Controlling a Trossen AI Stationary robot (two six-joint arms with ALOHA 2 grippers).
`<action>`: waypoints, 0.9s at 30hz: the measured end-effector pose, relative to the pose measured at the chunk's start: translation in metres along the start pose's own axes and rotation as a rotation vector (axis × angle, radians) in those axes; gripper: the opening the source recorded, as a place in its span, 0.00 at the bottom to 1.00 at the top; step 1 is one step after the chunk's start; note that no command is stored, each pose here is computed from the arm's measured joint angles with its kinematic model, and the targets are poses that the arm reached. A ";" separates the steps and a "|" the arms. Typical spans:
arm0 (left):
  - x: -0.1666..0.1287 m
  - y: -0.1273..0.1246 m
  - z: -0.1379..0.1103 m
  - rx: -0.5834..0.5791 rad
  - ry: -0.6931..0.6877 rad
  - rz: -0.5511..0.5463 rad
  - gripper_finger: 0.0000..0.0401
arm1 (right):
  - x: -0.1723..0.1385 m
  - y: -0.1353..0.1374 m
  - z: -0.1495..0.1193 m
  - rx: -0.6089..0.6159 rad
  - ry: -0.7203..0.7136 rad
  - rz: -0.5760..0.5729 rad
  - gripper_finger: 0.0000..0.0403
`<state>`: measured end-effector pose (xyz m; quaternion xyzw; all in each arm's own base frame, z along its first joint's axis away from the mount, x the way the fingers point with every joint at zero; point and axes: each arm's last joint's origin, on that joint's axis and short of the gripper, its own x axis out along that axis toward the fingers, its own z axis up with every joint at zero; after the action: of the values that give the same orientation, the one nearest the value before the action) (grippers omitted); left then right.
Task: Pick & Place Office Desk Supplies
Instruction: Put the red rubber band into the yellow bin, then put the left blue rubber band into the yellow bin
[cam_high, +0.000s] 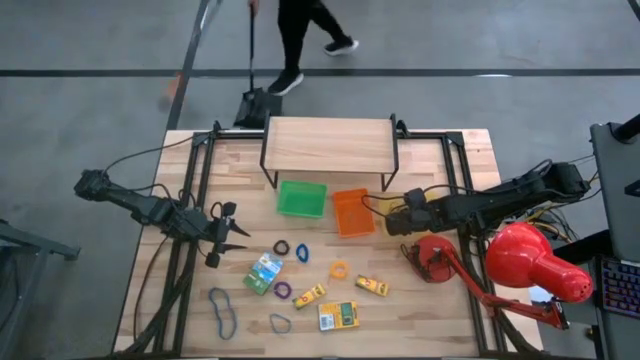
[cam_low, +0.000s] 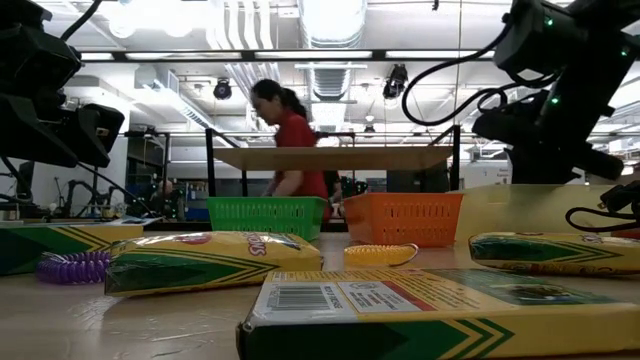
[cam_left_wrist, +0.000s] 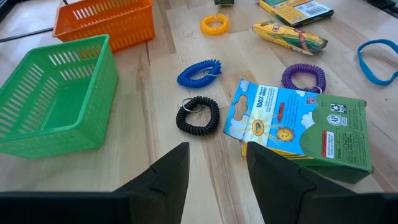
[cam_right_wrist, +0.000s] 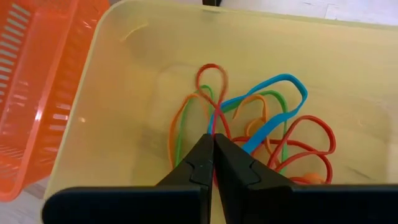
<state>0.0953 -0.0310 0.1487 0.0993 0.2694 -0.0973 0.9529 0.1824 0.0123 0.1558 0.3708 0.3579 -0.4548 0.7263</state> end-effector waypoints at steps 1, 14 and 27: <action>0.000 0.000 0.000 0.001 0.000 0.000 0.41 | 0.000 0.000 0.000 0.000 0.000 -0.001 0.02; 0.000 0.000 0.000 0.002 0.000 0.000 0.41 | 0.001 -0.001 -0.001 0.021 0.002 0.004 0.26; 0.000 0.000 0.000 -0.001 0.000 0.000 0.41 | 0.001 0.000 -0.001 -0.006 0.003 0.005 0.44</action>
<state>0.0953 -0.0310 0.1487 0.0988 0.2696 -0.0971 0.9530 0.1822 0.0124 0.1545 0.3702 0.3595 -0.4513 0.7281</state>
